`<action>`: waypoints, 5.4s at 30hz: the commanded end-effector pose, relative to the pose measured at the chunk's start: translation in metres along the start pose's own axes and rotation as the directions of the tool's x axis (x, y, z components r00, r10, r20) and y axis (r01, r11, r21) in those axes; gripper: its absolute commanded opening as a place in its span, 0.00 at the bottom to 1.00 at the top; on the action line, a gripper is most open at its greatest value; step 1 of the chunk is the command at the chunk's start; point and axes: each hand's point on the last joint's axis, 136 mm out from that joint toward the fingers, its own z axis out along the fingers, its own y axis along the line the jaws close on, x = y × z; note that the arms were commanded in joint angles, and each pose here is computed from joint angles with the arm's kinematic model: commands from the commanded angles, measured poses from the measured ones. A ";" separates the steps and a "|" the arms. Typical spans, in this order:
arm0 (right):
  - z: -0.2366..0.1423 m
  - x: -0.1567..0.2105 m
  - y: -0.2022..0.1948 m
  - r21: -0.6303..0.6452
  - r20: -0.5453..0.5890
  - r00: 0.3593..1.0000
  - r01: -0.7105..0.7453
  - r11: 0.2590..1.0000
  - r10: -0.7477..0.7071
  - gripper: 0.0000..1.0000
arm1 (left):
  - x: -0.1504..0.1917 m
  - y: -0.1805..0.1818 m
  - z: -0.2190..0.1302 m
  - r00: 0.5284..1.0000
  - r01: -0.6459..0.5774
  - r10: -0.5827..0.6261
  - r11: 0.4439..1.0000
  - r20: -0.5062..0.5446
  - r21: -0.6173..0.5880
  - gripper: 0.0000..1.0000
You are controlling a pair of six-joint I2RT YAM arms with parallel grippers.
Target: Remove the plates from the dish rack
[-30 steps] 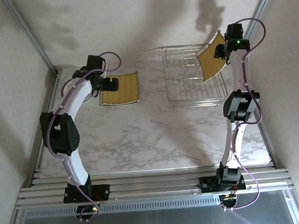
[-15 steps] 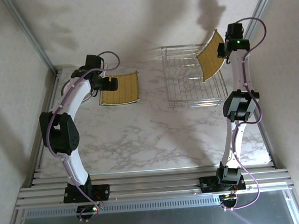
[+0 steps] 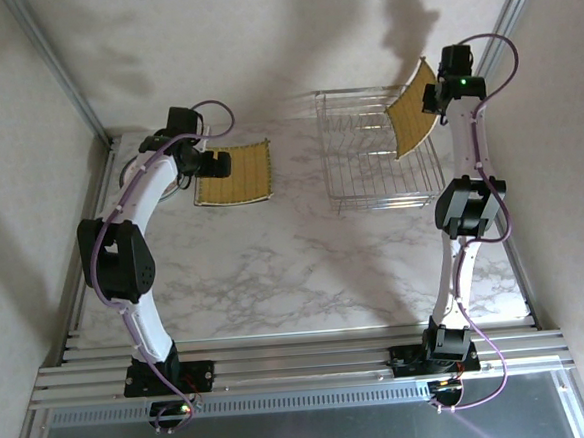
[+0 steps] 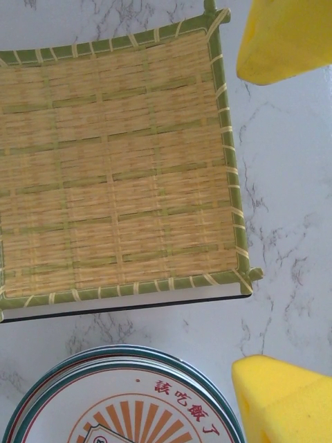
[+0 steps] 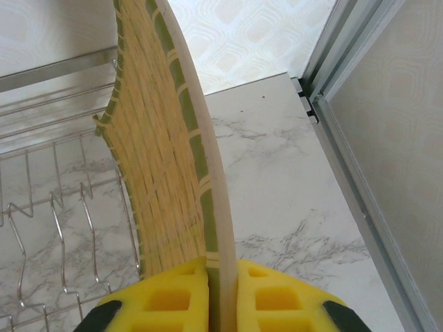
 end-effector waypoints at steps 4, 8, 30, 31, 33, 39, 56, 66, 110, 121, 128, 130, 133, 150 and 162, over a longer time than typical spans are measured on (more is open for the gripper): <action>-0.086 -0.040 -0.002 0.041 0.151 0.989 0.000 0.999 -0.006 0.00 | 0.010 -0.001 -0.002 0.999 0.030 -0.030 0.999 -0.013 0.026 1.00; -0.120 -0.048 -0.007 0.078 0.196 0.980 0.006 0.997 -0.021 0.00 | 0.017 -0.001 -0.002 0.999 0.040 -0.040 0.999 -0.015 0.029 1.00; -0.280 0.036 0.057 -0.553 0.145 0.948 -0.159 0.818 0.283 0.00 | 0.039 -0.003 -0.028 0.995 0.092 -0.092 0.996 0.035 -0.007 1.00; -0.285 0.046 0.068 -0.625 0.106 0.943 -0.184 0.759 0.316 0.00 | 0.043 -0.002 -0.027 0.996 0.088 -0.088 0.996 0.033 -0.023 1.00; -0.292 0.063 0.083 -0.730 0.029 0.925 -0.239 0.640 0.378 0.00 | 0.050 0.000 -0.027 0.995 0.095 -0.094 0.995 0.030 -0.040 1.00; -0.308 0.110 0.103 -0.869 -0.096 0.886 -0.297 0.396 0.453 0.00 | 0.060 -0.026 -0.049 0.993 0.072 -0.071 0.997 0.092 -0.009 1.00; -0.300 0.146 0.139 -0.927 -0.228 0.906 -0.314 0.206 0.356 0.00 | 0.040 -0.174 -0.137 0.960 0.000 -0.231 0.558 0.155 0.830 0.98; -0.293 0.158 0.172 -0.921 -0.253 0.952 -0.292 0.257 0.175 0.00 | 0.020 -0.176 -0.141 0.938 -0.002 -0.298 0.504 0.176 0.863 0.86; -0.195 0.150 0.099 -0.399 -0.150 0.986 -0.121 0.909 0.066 0.99 | -0.014 -0.109 -0.136 0.722 0.134 -0.670 0.382 0.174 0.914 0.00; -0.206 0.149 0.055 -0.217 -0.118 0.991 0.042 0.975 -0.069 0.99 | -0.004 -0.026 -0.108 0.333 0.358 -0.916 0.342 0.224 0.869 0.00; -0.208 0.156 0.055 -0.231 -0.131 0.987 0.060 0.971 -0.092 0.99 | 0.001 -0.008 -0.080 0.146 0.458 -0.959 0.282 0.241 0.843 0.00; -0.207 0.157 0.057 -0.235 -0.136 0.986 0.063 0.970 -0.097 0.99 | 0.000 -0.008 -0.076 0.103 0.470 -0.962 0.272 0.253 0.840 0.00; -0.204 0.158 0.058 -0.235 -0.151 0.982 0.072 0.969 -0.109 0.99 | 0.002 -0.010 -0.065 0.049 0.502 -0.964 0.249 0.260 0.828 0.00; -0.188 0.160 0.067 -0.259 -0.189 0.972 0.090 0.962 -0.142 0.99 | 0.005 -0.026 0.003 -0.068 0.613 -0.970 0.144 0.234 0.777 0.00; -0.180 0.159 0.085 -0.329 -0.204 0.971 0.051 0.943 -0.124 0.99 | 0.011 -0.031 0.036 -0.050 0.668 -0.970 0.143 0.236 0.730 0.00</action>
